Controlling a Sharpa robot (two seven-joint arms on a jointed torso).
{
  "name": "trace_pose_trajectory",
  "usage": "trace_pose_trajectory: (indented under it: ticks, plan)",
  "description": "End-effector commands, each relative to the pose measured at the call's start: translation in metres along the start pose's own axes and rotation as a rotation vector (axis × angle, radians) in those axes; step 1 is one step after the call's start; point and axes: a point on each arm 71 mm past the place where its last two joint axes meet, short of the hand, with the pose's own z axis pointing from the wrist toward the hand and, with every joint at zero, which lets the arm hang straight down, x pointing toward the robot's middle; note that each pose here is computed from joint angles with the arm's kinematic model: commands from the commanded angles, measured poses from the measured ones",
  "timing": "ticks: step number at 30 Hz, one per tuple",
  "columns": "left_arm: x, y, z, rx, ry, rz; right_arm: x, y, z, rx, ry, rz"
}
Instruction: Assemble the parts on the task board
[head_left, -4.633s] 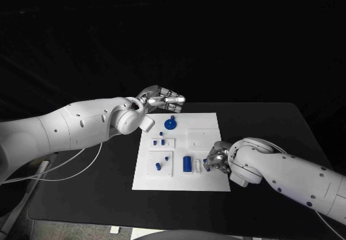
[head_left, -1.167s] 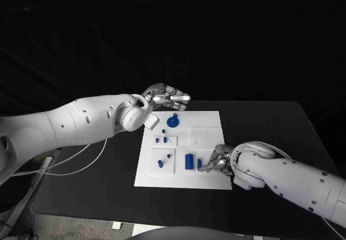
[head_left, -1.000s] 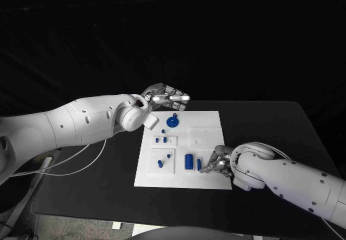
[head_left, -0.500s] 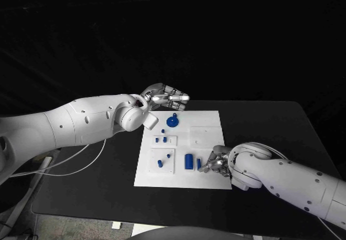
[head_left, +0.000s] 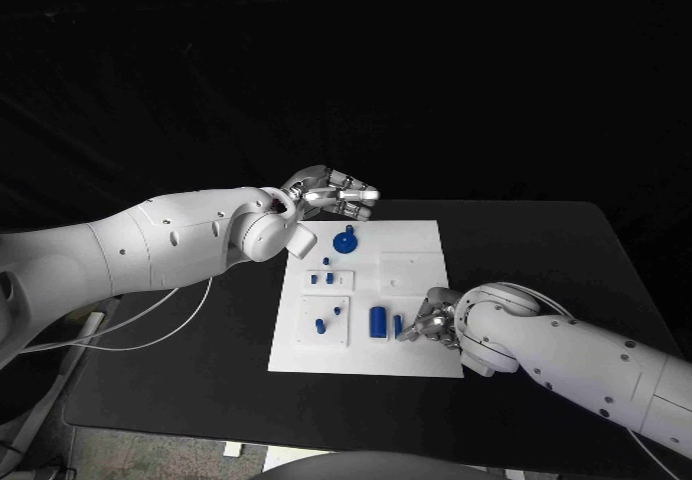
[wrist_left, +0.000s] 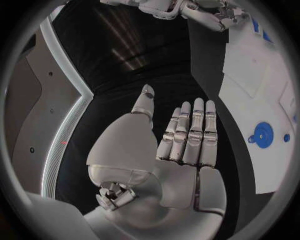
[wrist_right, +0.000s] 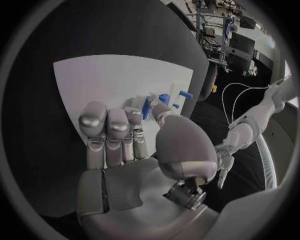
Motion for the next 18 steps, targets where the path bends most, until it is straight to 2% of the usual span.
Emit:
trace_pose_trajectory:
  ticks: [1, 6, 18]
  plan:
    - [0.0024, -0.0012, 0.0009, 0.007, 0.013, -0.002, -0.0004, -0.0021, 0.0019, 0.018, -0.018, -0.022]
    - [0.0027, -0.0013, 0.0012, 0.007, 0.014, -0.002, 0.0007, -0.0017, 0.0033, 0.022, -0.004, -0.020]
    - [0.0038, -0.0013, 0.0019, 0.006, 0.017, -0.002, 0.0083, -0.0066, 0.0105, 0.071, 0.075, -0.025]
